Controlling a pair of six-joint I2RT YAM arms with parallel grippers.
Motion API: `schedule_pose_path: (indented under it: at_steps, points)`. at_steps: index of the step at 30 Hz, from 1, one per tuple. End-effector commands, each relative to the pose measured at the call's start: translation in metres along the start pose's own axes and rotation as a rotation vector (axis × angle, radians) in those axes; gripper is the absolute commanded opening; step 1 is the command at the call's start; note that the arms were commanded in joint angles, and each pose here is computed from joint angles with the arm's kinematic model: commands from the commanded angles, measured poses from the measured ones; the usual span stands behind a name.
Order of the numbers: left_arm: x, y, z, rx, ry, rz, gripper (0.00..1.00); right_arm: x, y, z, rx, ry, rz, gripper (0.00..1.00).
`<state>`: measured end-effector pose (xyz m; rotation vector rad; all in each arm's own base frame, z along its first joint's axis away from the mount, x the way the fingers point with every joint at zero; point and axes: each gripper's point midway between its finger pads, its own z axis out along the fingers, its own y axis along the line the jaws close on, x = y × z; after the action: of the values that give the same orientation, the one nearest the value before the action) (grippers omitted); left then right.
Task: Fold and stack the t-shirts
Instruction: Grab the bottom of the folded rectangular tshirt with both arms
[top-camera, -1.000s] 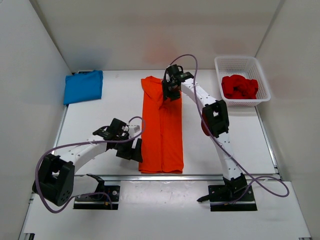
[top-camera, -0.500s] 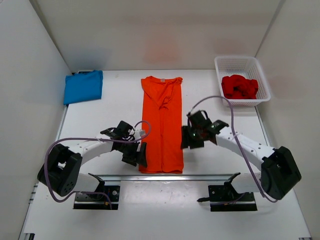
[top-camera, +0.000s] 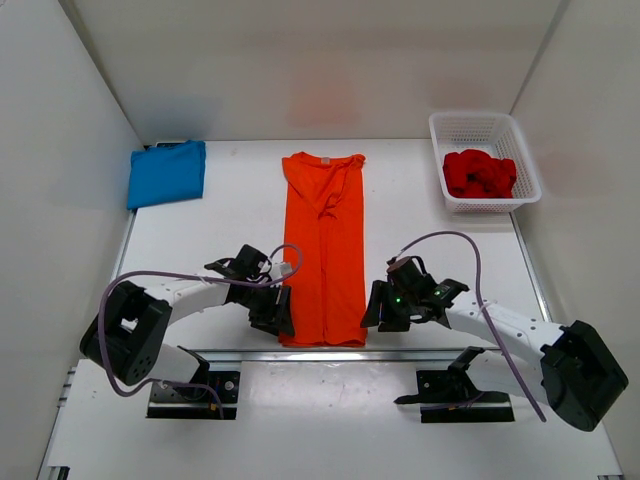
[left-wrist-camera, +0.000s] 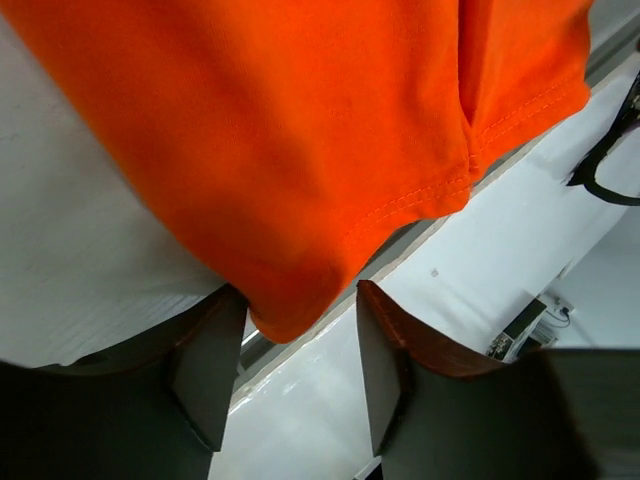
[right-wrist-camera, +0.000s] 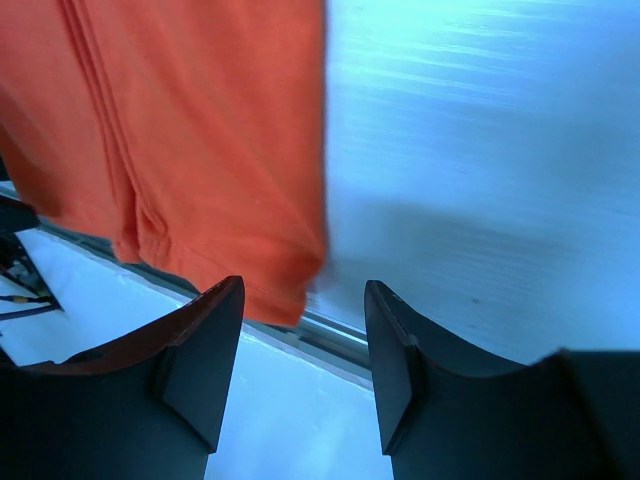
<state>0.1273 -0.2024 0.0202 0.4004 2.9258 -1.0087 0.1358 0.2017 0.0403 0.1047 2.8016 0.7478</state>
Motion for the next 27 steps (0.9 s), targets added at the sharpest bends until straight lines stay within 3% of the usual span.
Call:
schedule_pose_path:
  at_steps: [1,9,15,19,23,27]
  points:
    - [0.019,0.038,0.013,-0.143,0.036,-0.002,0.59,-0.002,0.017,0.006,-0.061,-0.001,0.026,0.49]
    - [0.026,0.039,0.018,-0.153,0.069,-0.001,0.53,0.019,0.013,0.012,-0.061,0.071,0.049,0.48]
    - [0.026,0.044,0.017,-0.171,0.069,-0.017,0.37,0.032,0.015,0.018,-0.034,0.142,0.038,0.47]
    - [0.026,0.045,0.016,-0.173,0.070,-0.026,0.27,0.039,0.016,0.023,-0.074,0.156,0.072,0.36]
    - [0.012,0.036,0.014,-0.119,0.038,-0.019,0.22,0.036,0.021,0.022,-0.123,0.147,0.079,0.00]
    - [-0.005,0.022,0.006,-0.080,0.007,0.022,0.12,0.004,0.037,0.013,-0.153,0.081,0.036,0.00]
